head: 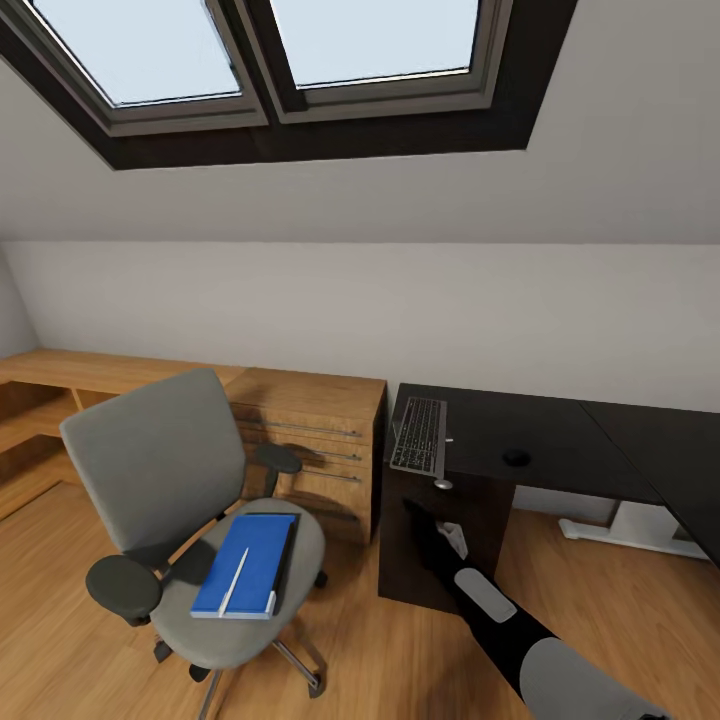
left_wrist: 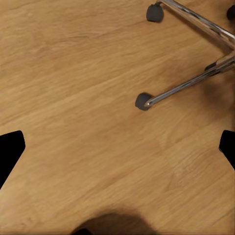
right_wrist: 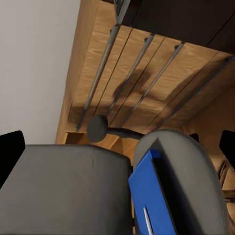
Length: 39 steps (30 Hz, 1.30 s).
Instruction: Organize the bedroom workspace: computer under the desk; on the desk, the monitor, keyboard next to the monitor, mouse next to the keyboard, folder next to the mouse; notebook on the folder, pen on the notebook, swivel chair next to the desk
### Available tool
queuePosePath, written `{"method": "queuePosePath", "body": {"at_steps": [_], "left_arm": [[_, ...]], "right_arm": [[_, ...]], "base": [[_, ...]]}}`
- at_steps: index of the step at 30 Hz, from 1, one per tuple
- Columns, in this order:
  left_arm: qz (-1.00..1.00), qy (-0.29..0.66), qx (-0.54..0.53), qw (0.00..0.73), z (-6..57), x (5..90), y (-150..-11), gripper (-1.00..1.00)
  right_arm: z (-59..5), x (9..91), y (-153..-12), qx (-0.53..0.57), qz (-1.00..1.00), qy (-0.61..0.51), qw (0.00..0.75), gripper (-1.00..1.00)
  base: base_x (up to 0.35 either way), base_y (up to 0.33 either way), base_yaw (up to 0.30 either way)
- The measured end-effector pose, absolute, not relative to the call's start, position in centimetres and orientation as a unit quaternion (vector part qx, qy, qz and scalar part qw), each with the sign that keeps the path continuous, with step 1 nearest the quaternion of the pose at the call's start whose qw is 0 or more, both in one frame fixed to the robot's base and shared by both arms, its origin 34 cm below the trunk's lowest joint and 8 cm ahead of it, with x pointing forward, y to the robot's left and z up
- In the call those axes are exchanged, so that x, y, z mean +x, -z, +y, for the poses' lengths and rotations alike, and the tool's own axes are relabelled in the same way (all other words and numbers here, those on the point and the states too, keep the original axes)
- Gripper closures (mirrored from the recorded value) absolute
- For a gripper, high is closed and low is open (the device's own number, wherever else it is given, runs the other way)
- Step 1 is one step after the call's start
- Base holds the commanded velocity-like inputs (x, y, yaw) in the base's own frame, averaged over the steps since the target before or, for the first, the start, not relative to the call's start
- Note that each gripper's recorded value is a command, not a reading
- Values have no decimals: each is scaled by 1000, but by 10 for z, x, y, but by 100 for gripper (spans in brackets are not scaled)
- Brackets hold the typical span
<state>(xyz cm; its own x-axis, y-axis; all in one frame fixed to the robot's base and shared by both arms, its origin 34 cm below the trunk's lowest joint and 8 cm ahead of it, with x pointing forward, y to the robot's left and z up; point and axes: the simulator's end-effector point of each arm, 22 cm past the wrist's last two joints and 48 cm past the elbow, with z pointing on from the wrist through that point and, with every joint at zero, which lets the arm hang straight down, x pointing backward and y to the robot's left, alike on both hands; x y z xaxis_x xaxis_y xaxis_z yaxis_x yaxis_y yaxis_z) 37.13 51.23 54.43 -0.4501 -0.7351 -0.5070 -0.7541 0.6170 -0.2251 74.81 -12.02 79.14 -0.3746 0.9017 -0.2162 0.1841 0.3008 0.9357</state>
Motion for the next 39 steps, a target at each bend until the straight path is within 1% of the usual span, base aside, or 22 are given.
{"method": "queuePosePath", "body": {"at_steps": [39], "left_arm": [[852, -21, -445, 274, 510, 356, -535, -100]], "right_arm": [[-120, 746, -787, 377, 708, -438, 405, -100]], "base": [[0, 0, 0]]}}
